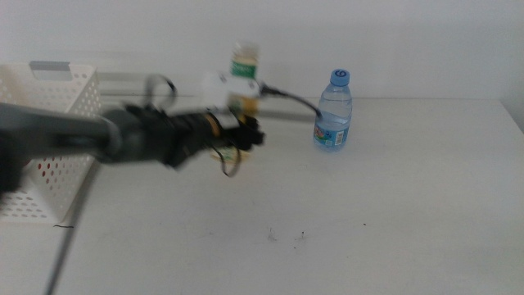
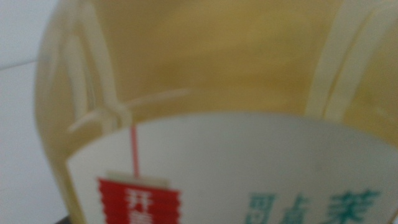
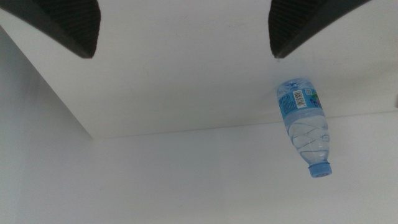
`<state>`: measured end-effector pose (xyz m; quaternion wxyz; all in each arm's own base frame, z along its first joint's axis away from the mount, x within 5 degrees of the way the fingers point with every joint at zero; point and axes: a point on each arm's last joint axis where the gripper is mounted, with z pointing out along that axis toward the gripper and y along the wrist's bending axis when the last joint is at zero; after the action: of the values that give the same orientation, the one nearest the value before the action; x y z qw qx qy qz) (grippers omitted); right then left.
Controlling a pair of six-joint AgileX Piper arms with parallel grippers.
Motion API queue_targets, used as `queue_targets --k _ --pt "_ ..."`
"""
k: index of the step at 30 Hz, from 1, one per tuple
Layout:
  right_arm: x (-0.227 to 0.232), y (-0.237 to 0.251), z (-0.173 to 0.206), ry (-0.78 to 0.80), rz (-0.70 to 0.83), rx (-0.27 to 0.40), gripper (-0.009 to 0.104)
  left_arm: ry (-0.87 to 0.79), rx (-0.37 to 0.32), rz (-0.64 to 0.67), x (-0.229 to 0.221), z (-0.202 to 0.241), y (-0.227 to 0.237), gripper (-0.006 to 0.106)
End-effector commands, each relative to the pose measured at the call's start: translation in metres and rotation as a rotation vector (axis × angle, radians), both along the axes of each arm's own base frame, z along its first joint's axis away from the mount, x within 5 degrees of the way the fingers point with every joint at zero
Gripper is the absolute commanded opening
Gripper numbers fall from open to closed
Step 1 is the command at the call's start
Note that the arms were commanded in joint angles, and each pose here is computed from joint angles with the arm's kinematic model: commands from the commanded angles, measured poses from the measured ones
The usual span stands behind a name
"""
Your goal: Use arms to grab the bottles and put them into the dustbin to the left of the table.
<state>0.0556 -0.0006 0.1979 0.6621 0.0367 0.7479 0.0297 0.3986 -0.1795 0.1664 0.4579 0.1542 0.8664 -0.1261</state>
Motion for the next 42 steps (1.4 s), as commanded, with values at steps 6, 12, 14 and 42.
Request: queue_targets --k 6,12,14,42 --pt "0.0 0.0 -0.001 -0.009 -0.006 -0.016 0.091 0.043 0.16 0.06 -0.026 0.136 0.049 0.0" --pt "0.0 0.0 -0.001 -0.009 -0.006 -0.016 0.091 0.168 0.208 0.005 -0.023 0.194 0.093 0.0" --pt "0.0 0.0 -0.001 -0.009 -0.006 -0.016 0.091 0.208 0.236 0.044 -0.019 0.208 0.118 0.0" --pt "0.0 0.0 -0.001 -0.009 -0.006 -0.016 0.091 0.76 0.255 0.317 0.01 0.085 0.305 0.039"
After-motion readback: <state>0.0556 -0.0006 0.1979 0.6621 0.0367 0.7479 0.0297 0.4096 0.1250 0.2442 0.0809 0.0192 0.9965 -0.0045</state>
